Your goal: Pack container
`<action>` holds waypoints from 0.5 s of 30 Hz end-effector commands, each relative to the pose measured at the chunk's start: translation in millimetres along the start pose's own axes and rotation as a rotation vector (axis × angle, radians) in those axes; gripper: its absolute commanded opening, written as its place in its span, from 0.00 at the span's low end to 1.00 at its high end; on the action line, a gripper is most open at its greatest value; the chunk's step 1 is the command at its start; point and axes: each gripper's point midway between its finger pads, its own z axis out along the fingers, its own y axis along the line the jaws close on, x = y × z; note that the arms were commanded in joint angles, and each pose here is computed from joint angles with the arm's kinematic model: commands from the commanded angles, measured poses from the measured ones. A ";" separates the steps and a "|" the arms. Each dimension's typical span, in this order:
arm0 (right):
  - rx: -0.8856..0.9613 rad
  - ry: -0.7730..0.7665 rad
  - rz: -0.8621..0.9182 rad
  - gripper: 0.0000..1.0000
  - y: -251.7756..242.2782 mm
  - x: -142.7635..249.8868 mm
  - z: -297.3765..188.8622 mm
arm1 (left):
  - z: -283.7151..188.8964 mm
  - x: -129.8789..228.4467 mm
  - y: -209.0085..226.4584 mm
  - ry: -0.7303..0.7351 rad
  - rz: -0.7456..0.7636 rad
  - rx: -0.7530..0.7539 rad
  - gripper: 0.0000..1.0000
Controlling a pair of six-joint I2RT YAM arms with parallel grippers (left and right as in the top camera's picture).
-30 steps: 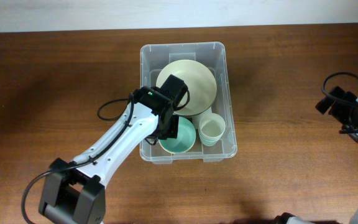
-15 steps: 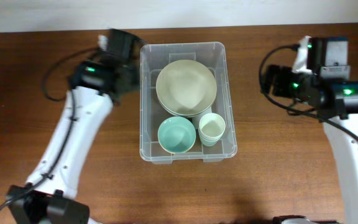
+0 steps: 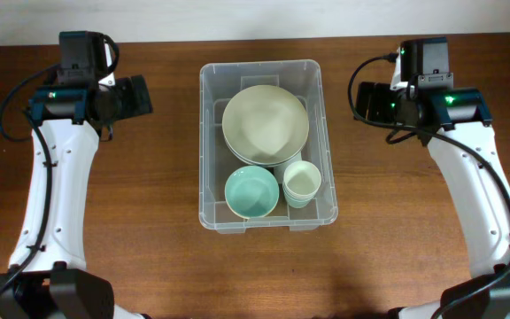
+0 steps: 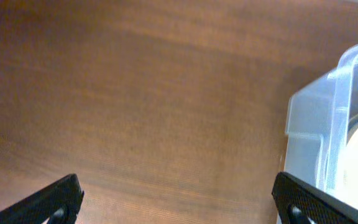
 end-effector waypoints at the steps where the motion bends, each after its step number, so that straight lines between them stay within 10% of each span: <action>1: 0.017 -0.005 0.023 0.99 -2.6 3.2 -15.8 | -16.6 7.6 0.8 0.019 0.033 0.015 1.00; 15: -0.010 -0.255 0.116 0.99 -26.2 70.7 -69.2 | -91.0 97.3 3.2 -0.289 0.068 0.173 1.00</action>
